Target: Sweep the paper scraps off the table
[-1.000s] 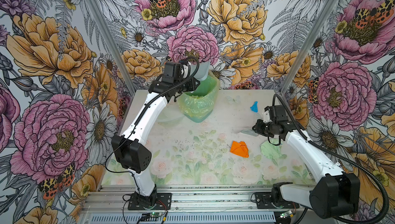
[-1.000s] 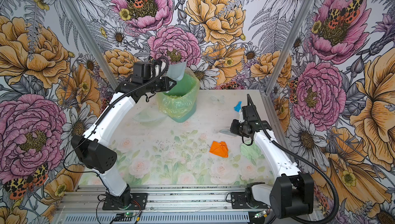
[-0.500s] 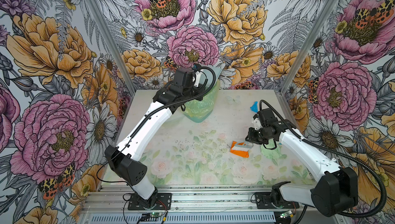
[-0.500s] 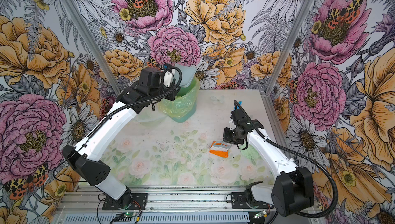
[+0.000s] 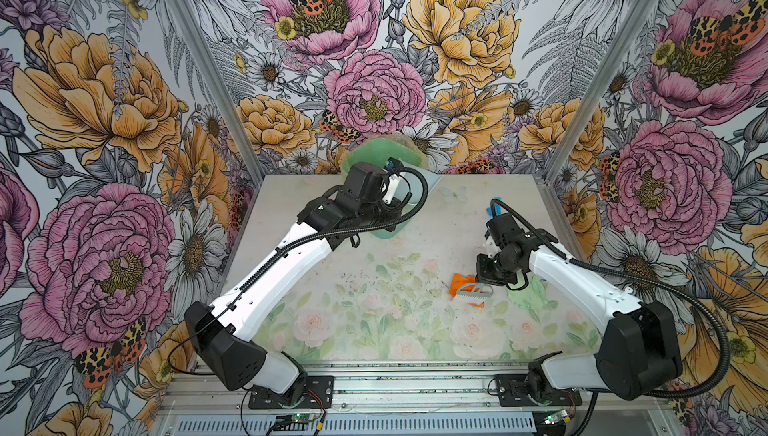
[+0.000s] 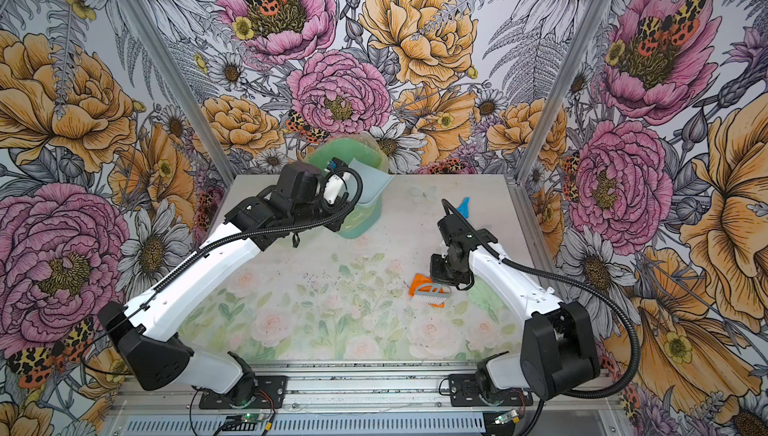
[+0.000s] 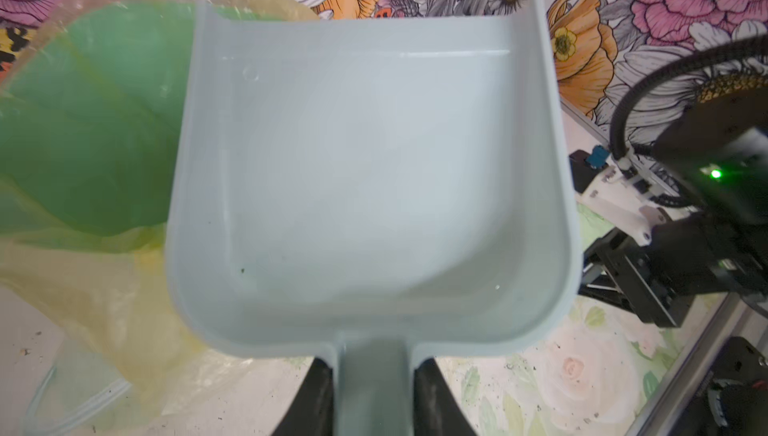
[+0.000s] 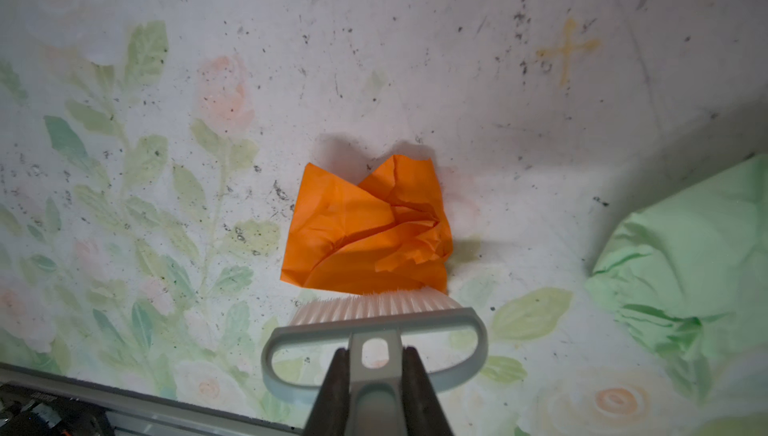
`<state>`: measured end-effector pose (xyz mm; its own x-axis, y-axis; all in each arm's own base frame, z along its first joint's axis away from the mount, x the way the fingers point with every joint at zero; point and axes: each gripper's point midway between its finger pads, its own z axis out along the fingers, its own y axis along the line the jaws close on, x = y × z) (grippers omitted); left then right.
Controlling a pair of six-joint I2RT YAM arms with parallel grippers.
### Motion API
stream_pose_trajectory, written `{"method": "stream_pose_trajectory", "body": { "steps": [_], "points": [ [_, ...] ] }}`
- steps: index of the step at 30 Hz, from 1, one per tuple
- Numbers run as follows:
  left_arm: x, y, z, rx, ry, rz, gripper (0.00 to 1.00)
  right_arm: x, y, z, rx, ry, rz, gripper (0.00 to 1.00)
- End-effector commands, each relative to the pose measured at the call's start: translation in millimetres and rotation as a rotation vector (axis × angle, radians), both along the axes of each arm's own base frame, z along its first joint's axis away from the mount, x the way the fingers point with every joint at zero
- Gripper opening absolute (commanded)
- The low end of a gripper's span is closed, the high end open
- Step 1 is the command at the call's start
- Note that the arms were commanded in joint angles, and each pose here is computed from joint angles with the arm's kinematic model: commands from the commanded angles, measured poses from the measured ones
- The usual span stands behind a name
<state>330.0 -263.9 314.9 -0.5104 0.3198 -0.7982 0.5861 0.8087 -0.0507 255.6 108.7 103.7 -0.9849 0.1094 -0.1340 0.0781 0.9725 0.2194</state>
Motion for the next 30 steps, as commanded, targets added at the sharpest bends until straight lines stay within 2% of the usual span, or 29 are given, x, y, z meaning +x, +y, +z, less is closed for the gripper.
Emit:
{"method": "stream_pose_trajectory", "body": {
  "steps": [1, 6, 12, 17, 20, 25, 30],
  "points": [
    [-21.0, 0.7, -8.6, 0.000, 0.026, -0.018, 0.25, 24.0, -15.4, 10.9, -0.121, -0.087, -0.047, 0.00],
    [-48.7, -5.3, -30.4, 0.020, 0.066, -0.043, 0.25, 53.1, -17.9, 21.1, -0.152, -0.192, -0.078, 0.00],
    [-72.8, -19.3, -52.6, 0.025, 0.133, -0.093, 0.25, 95.1, -17.7, 25.4, -0.211, -0.260, -0.083, 0.00],
    [-84.3, -29.4, -69.8, 0.057, 0.165, -0.129, 0.25, 134.9, -12.8, 28.2, -0.258, -0.296, -0.065, 0.00],
    [-85.7, -34.3, -80.7, 0.079, 0.185, -0.133, 0.25, 151.6, -2.4, 35.8, -0.227, -0.315, -0.042, 0.00],
    [-83.2, -41.1, -104.6, 0.132, 0.222, -0.119, 0.25, 153.2, 14.0, 60.9, -0.126, -0.359, 0.002, 0.00],
    [-78.4, -50.7, -126.7, 0.158, 0.280, -0.108, 0.24, 139.5, 0.1, 86.8, -0.127, -0.422, -0.015, 0.00]
  ]
}}
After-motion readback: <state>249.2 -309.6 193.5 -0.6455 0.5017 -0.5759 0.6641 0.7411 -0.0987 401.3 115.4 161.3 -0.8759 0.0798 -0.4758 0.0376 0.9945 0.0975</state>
